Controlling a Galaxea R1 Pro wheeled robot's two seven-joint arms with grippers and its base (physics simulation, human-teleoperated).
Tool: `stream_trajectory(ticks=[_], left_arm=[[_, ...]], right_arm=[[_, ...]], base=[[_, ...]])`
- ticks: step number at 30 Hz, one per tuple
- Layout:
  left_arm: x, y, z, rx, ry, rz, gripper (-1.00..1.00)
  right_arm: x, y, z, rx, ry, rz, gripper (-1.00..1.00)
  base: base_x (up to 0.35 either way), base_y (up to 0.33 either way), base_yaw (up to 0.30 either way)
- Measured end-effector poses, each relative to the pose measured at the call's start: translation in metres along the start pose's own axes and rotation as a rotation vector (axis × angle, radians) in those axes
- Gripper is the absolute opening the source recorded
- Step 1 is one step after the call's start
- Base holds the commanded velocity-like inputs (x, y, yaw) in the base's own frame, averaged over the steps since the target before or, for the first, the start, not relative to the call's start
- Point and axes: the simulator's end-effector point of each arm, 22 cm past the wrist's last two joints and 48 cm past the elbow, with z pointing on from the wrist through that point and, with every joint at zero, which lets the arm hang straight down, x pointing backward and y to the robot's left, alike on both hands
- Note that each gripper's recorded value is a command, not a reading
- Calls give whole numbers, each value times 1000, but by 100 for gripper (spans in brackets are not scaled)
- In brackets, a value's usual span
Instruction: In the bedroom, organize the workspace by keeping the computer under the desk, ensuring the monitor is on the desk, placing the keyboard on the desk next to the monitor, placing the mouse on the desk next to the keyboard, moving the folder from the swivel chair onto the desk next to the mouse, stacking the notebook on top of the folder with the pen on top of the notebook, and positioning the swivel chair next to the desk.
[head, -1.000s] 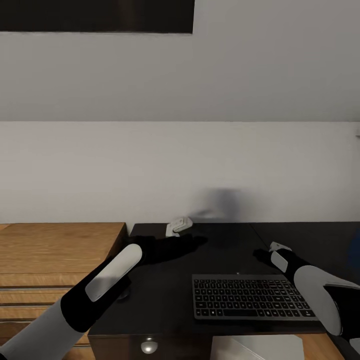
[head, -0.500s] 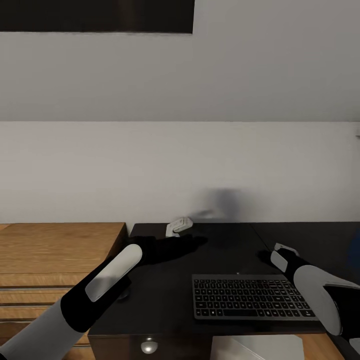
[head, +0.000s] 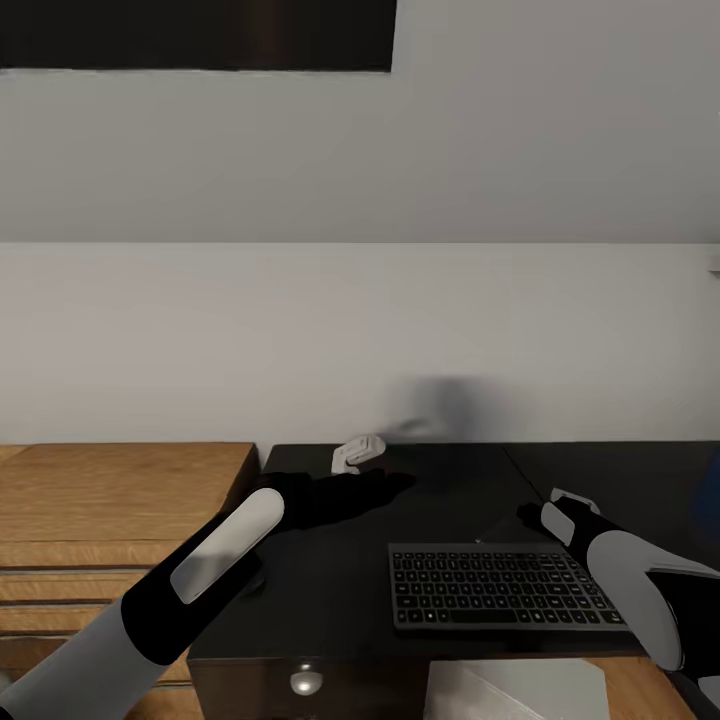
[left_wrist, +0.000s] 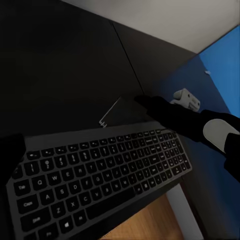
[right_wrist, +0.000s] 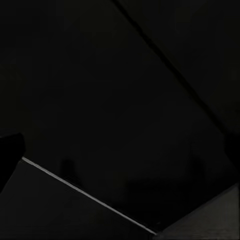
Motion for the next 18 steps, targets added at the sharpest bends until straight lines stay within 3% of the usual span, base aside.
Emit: stream_trajectory(ticks=[18], left_arm=[[0, -2, 0, 11, 0, 0, 100]], right_arm=[[2, 0, 0, 1, 7, -1, 100]], base=[[-11, 7, 0]])
